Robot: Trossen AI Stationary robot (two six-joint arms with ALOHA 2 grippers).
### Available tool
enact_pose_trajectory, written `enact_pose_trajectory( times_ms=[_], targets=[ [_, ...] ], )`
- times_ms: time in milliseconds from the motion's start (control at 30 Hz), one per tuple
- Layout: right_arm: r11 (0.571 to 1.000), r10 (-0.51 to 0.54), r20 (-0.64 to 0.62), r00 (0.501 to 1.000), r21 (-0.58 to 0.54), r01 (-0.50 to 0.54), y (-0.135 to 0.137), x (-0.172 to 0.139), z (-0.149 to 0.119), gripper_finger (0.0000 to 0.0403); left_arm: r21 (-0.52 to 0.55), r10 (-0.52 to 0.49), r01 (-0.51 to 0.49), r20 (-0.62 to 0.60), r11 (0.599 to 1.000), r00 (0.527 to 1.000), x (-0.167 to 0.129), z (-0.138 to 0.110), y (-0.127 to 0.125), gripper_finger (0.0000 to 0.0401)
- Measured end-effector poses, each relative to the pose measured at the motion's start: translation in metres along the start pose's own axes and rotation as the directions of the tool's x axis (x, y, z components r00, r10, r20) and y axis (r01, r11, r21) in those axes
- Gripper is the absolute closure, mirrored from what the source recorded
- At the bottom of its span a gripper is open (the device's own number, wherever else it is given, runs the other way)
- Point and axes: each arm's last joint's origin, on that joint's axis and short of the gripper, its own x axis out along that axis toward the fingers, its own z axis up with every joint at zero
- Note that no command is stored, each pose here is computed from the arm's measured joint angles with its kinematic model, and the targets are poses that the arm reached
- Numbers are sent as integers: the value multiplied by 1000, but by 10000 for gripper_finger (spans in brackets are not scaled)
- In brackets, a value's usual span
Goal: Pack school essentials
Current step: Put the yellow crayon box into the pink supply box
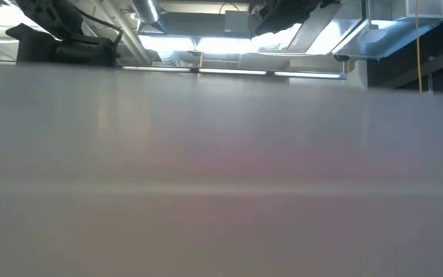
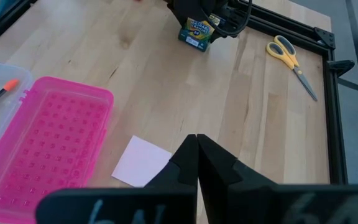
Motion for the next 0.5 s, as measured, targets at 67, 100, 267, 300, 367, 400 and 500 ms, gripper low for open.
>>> enact_pose_trajectory(
  times_ms=[67,100,267,300,367,400,500],
  targets=[
    [1000,0,0,1000,0,0,0,0,0,397,2,-2,2,0,1000,1000,0,0,0,46],
    [1000,0,0,1000,0,0,0,0,0,397,3,-2,2,0,1000,1000,0,0,0,53],
    [1000,0,0,1000,0,0,0,0,0,397,73,-3,3,-3,997,1000,0,0,0,92],
    [1000,0,0,1000,0,0,0,0,0,397,95,-4,5,-5,995,1000,0,-1,0,98],
    [1000,0,0,1000,0,0,0,0,0,397,146,-7,9,-14,989,1000,0,-1,0,105],
    [1000,0,0,1000,0,0,0,0,0,397,172,-8,11,-18,985,1000,0,-2,0,107],
    [1000,0,0,1000,0,0,0,0,0,397,244,-12,19,-31,970,999,0,-3,0,109]
  ],
)
